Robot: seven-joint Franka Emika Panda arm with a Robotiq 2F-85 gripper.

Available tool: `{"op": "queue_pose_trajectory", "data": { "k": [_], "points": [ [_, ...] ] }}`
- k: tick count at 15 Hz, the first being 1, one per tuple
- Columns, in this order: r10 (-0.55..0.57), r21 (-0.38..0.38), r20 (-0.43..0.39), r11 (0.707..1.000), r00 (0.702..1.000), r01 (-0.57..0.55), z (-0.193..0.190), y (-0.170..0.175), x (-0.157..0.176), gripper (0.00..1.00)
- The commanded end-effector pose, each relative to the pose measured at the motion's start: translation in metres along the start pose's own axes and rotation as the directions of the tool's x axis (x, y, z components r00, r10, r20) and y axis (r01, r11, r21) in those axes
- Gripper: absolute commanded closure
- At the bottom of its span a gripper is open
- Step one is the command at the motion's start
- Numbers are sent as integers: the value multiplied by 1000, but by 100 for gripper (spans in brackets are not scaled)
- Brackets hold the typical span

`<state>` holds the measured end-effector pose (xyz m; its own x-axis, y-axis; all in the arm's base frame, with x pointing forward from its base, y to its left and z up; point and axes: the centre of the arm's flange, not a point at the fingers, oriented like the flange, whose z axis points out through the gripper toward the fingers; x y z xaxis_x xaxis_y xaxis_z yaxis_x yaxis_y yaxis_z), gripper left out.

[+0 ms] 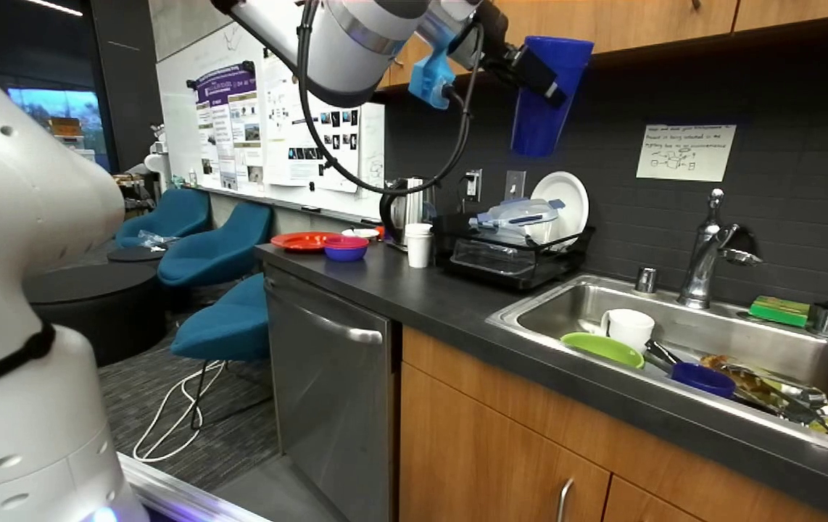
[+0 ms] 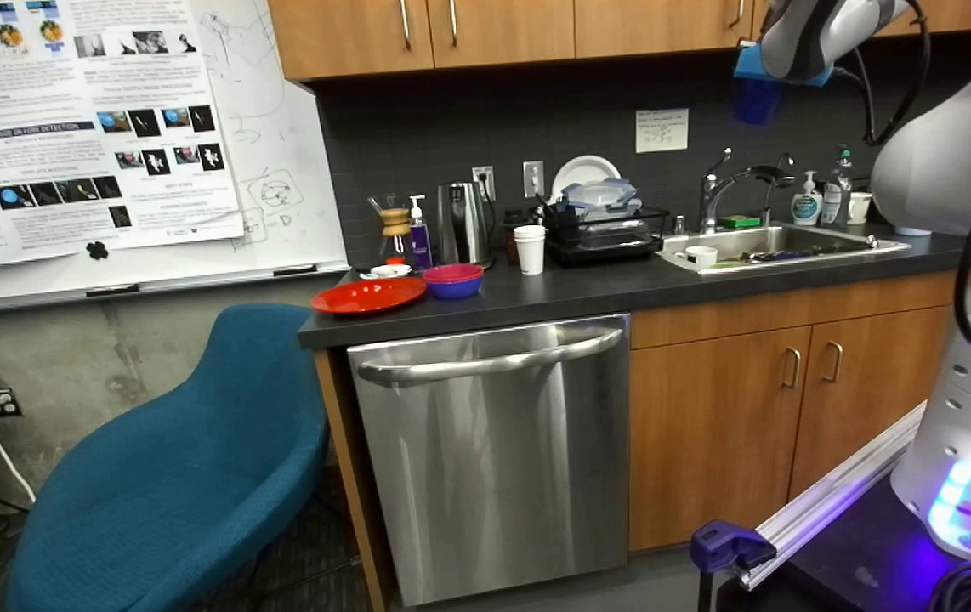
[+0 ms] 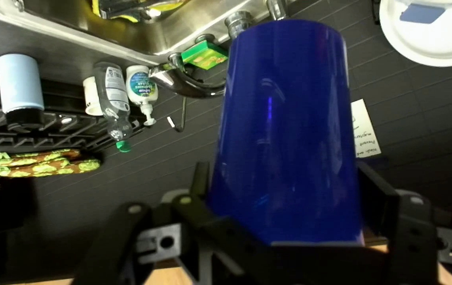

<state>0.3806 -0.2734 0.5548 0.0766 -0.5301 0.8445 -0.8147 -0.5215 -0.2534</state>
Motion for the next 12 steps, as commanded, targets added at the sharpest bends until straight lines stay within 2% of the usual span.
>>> {"op": "queue_pose_trajectory", "data": {
  "k": [1, 4, 7, 9, 12],
  "points": [
    [-19, 26, 122, 1000, 992, 16, -27, -41, -19, 40],
    [-50, 66, 317, 997, 947, 31, -26, -77, -40, 40],
    [-42, 34, 483, 999, 875, 29, -16, -93, -44, 40],
    [-20, -7, 538, 1000, 843, 28, -6, -93, -36, 40],
    [30, -85, 561, 996, 827, 21, 14, -87, -23, 40]
  ]
}}
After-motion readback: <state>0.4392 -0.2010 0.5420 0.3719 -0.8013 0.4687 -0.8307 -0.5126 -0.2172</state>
